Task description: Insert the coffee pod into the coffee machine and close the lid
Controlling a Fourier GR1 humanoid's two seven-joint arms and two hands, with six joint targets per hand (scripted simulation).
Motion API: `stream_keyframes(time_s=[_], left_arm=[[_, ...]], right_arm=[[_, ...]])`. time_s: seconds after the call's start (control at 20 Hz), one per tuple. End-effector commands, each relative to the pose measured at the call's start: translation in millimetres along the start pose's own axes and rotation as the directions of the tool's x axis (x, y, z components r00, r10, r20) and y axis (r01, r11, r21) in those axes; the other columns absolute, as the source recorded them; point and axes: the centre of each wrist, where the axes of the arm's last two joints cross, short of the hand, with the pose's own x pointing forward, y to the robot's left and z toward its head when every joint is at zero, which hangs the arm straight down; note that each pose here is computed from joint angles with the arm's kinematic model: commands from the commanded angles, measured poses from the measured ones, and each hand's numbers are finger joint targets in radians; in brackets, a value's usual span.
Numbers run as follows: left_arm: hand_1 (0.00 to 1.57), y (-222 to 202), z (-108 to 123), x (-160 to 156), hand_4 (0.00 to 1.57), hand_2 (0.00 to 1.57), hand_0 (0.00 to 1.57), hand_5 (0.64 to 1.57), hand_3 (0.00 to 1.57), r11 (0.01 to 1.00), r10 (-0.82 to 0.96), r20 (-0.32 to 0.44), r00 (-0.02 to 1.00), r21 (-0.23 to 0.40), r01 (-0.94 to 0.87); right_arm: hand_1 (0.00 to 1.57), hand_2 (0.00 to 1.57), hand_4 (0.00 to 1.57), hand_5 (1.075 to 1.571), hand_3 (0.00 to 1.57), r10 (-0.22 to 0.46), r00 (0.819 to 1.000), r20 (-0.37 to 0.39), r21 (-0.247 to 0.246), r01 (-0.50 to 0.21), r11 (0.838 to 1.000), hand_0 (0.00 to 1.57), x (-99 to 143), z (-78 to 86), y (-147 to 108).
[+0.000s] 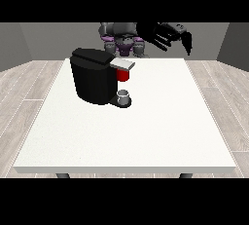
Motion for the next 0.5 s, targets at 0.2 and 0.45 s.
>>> stream_keyframes(time_s=[0.2, 0.45], left_arm=[[0.00, -4, -9, 22, 0.00, 0.00, 0.00, 1.571, 0.00, 0.999, 0.015, 0.070, 0.997, -0.045, -0.012], [0.00, 22, -1, 13, 0.33, 0.00, 0.00, 1.571, 0.00, 1.000, -0.002, 0.052, 0.999, 0.019, 0.001]], right_arm=[[0.00, 0.00, 0.00, 1.571, 0.00, -0.043, 0.993, 0.107, -0.003, 0.044, 0.999, 0.00, 22, -24.9, 2], [0.00, 0.00, 0.10, 1.571, 0.00, -0.057, 0.989, 0.133, 0.068, 0.049, 0.996, 0.00, 30, -28.4, 27]])
